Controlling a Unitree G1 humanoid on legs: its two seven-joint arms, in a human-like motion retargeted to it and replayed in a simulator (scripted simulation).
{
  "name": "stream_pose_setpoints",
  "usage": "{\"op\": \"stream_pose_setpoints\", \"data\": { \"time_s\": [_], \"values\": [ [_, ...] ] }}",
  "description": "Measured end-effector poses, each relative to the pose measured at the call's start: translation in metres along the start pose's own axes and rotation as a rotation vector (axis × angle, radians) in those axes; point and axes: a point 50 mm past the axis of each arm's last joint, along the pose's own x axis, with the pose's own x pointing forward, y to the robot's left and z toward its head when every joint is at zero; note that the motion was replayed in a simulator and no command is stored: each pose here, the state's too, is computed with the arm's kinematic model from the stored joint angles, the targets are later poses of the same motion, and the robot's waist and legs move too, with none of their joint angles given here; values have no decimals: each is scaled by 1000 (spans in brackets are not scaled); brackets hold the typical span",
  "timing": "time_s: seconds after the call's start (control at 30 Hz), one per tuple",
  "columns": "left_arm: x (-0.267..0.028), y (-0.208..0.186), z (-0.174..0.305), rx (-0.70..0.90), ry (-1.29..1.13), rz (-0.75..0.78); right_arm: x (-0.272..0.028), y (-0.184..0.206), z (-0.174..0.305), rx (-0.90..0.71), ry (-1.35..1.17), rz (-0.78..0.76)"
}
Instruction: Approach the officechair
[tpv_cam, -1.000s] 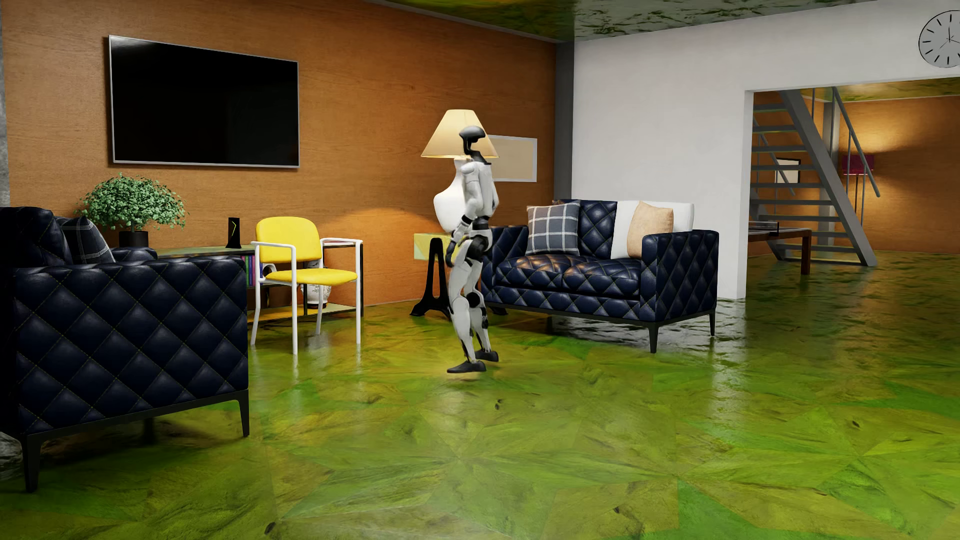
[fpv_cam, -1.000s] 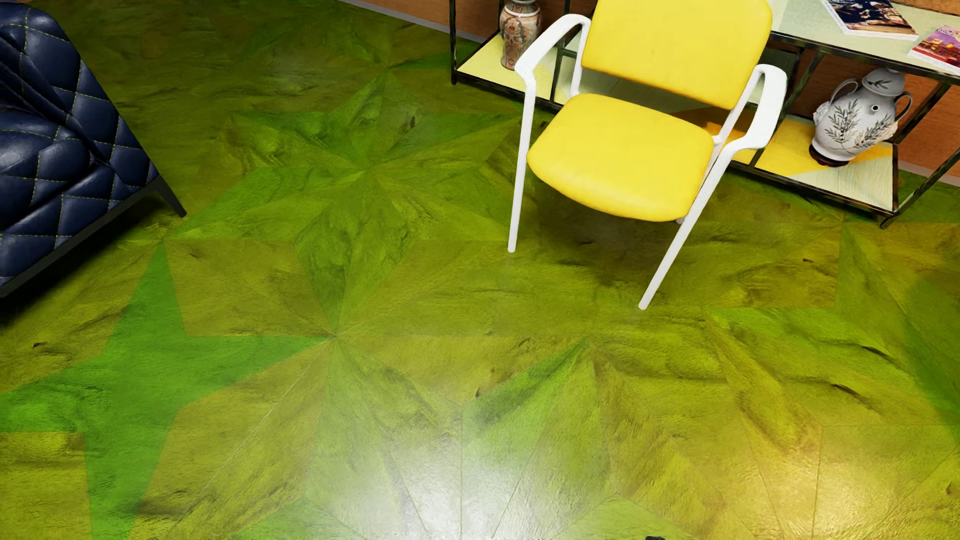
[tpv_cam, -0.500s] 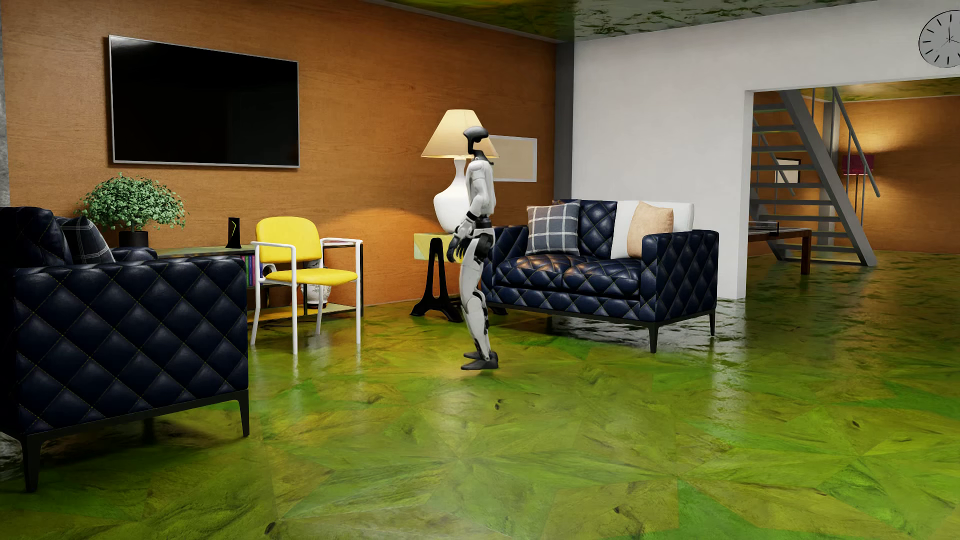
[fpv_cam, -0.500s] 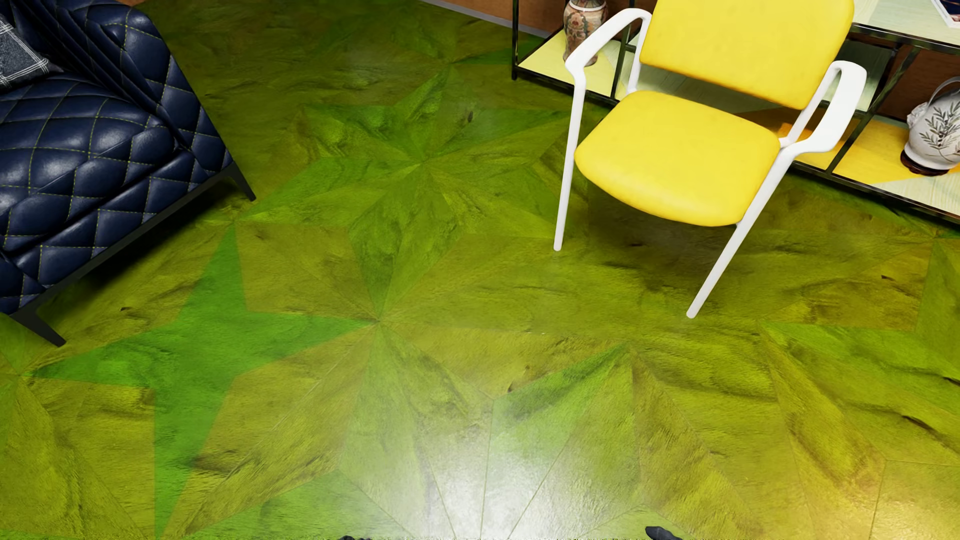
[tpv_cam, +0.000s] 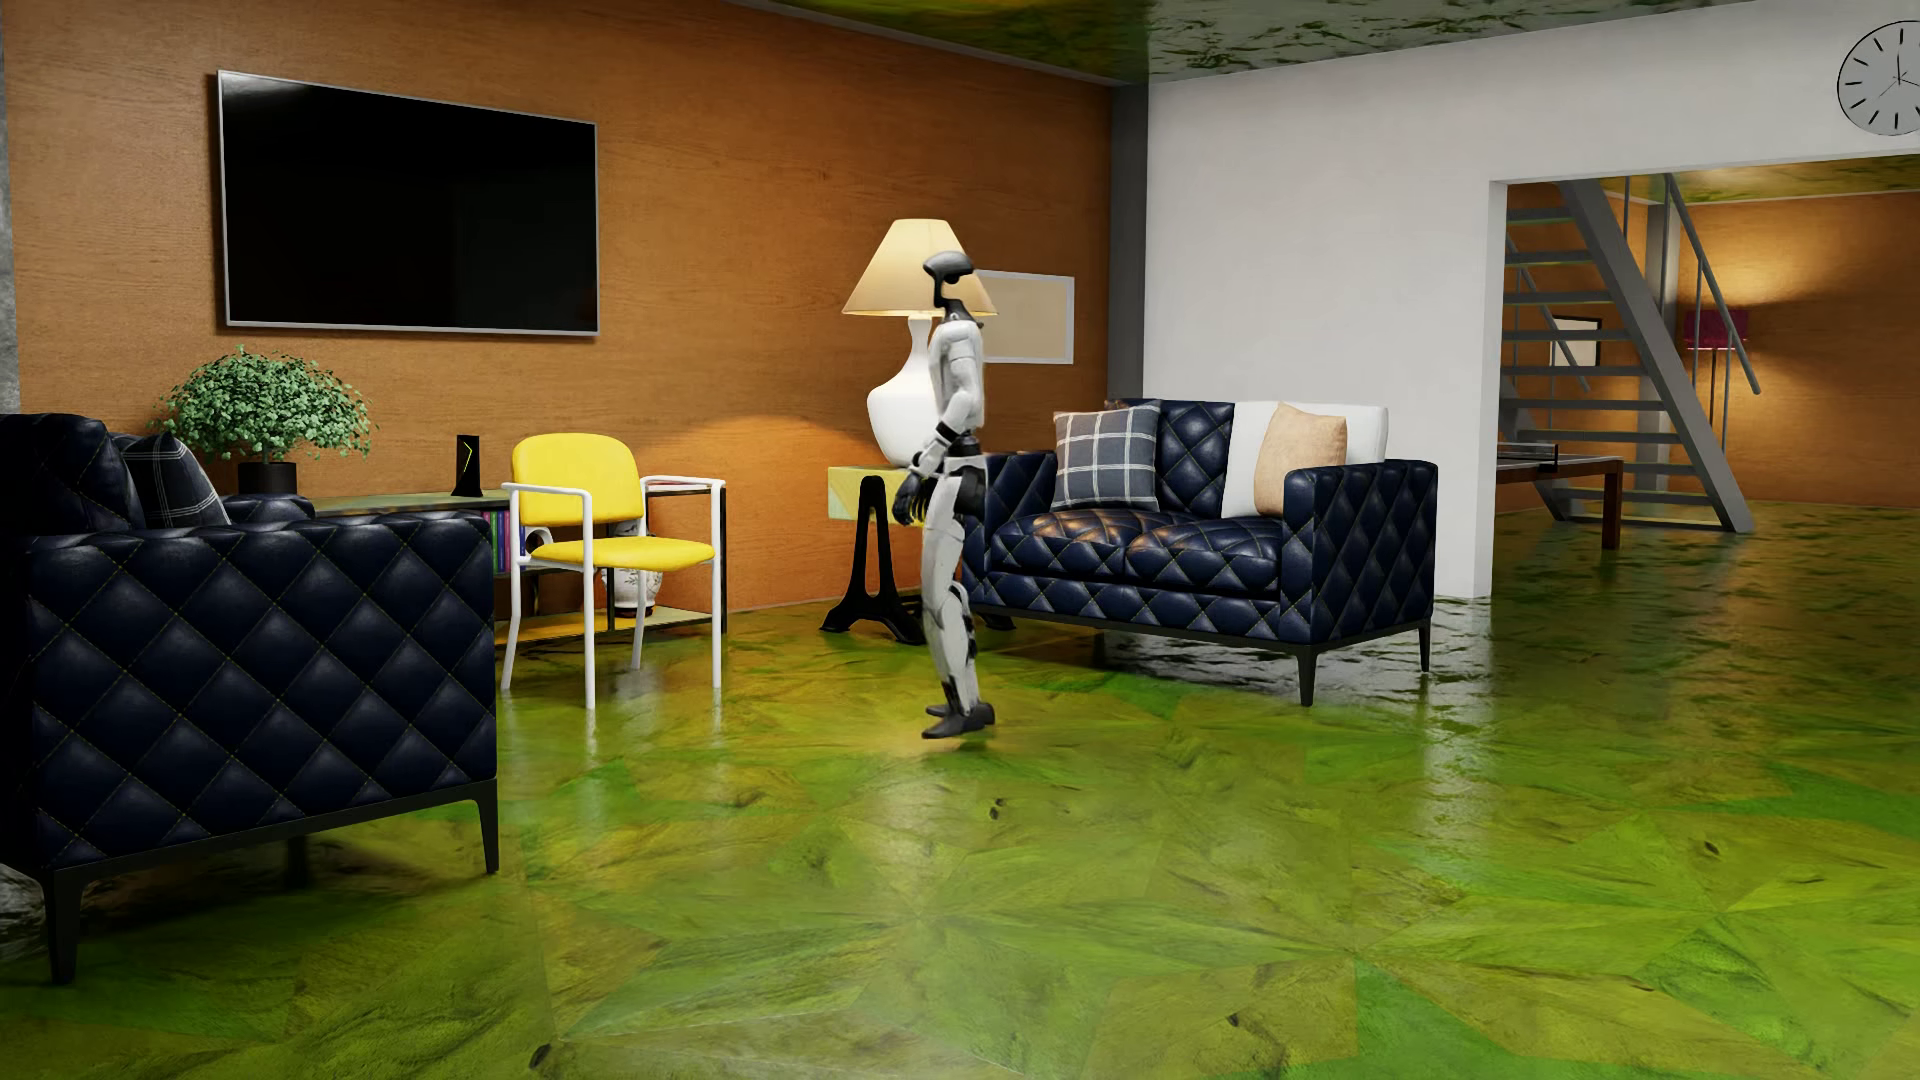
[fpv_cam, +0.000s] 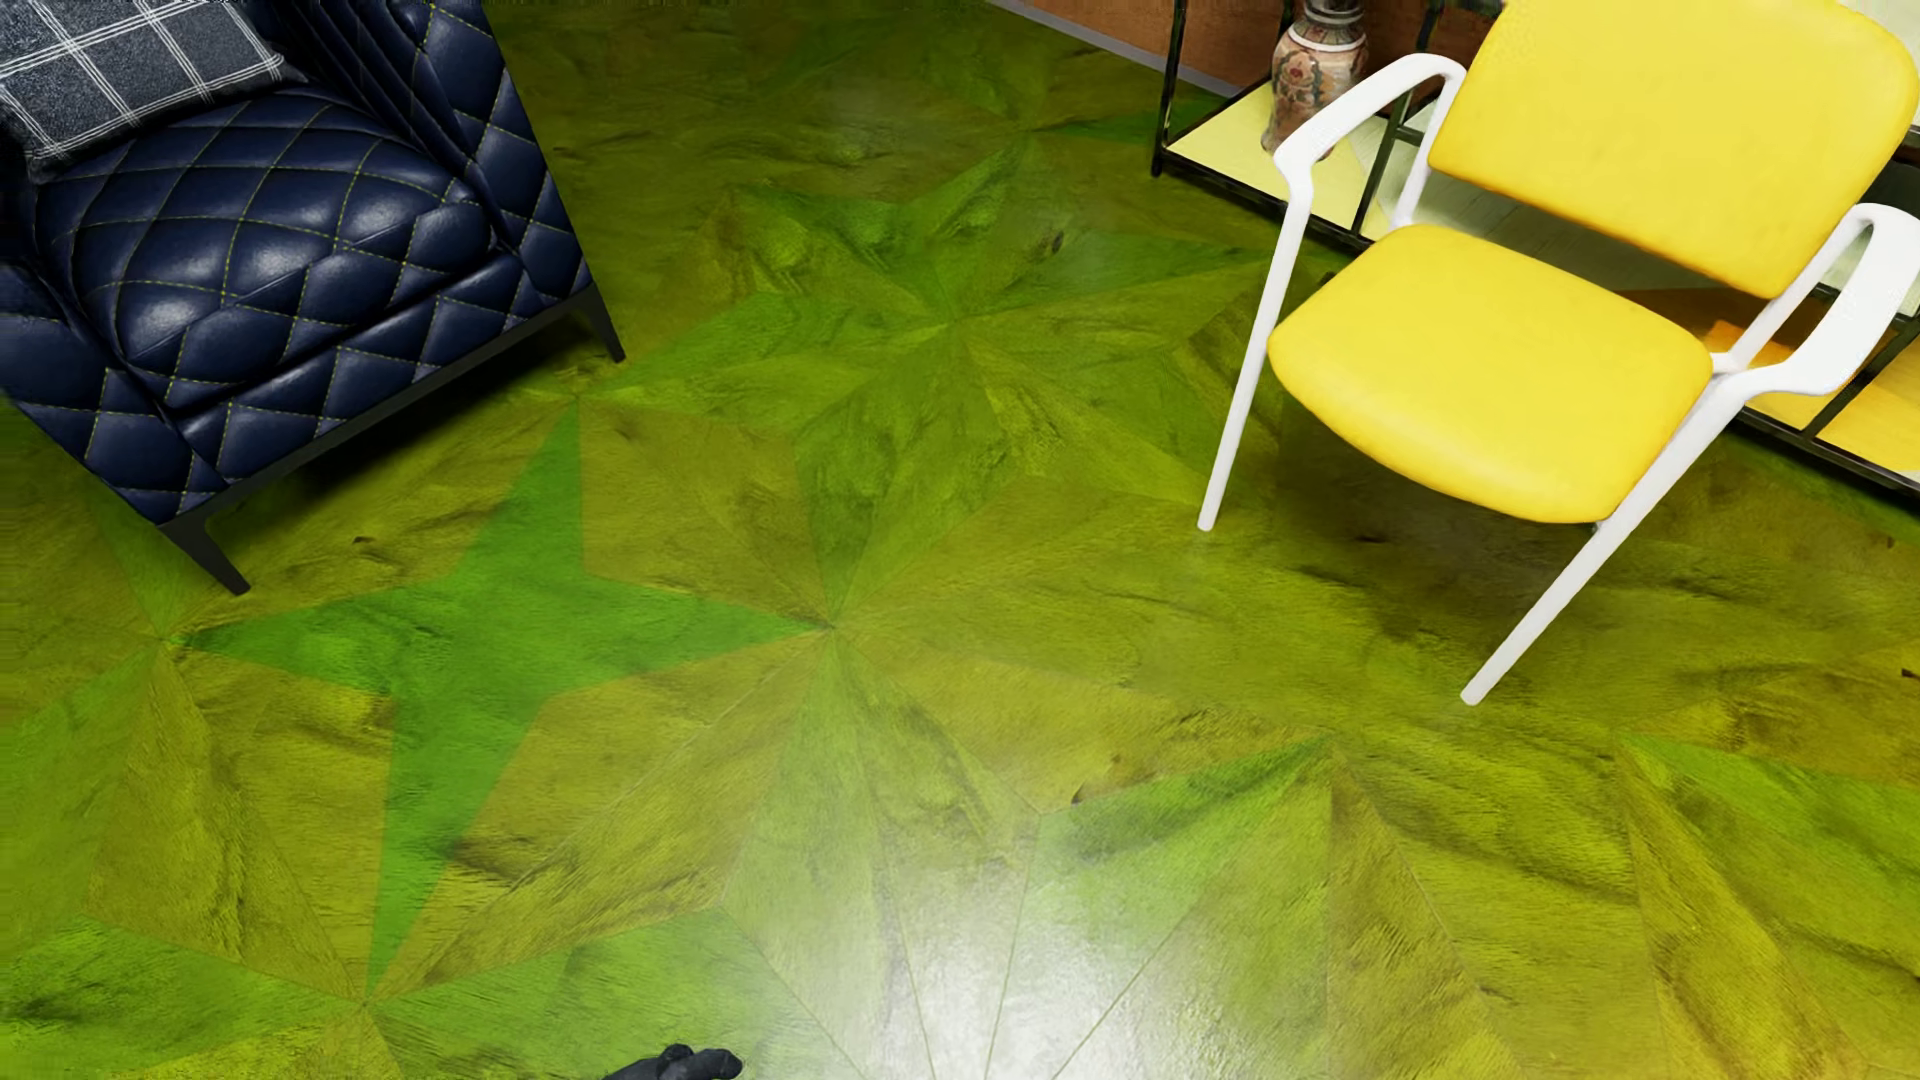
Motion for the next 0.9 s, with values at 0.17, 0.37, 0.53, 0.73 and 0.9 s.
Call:
{"op": "stream_pose_setpoints", "data": {
  "time_s": [0.17, 0.37, 0.53, 0.73, 0.9],
  "values": [
    [-2, -18, -1, 22, 4, -68, 0, 1, -1, 18, 10, 2],
    [-5, -37, 0, 10, 24, -135, 0, -5, 4, 30, -19, -27],
    [-3, -36, 0, 54, 17, -139, -2, -4, -4, 35, 5, -23],
    [2, -20, 2, 28, 10, -87, -6, 9, -28, 36, 84, 26],
    [3, -18, -7, -28, 51, -61, -8, 19, -28, -69, 71, 72]
  ]
}}
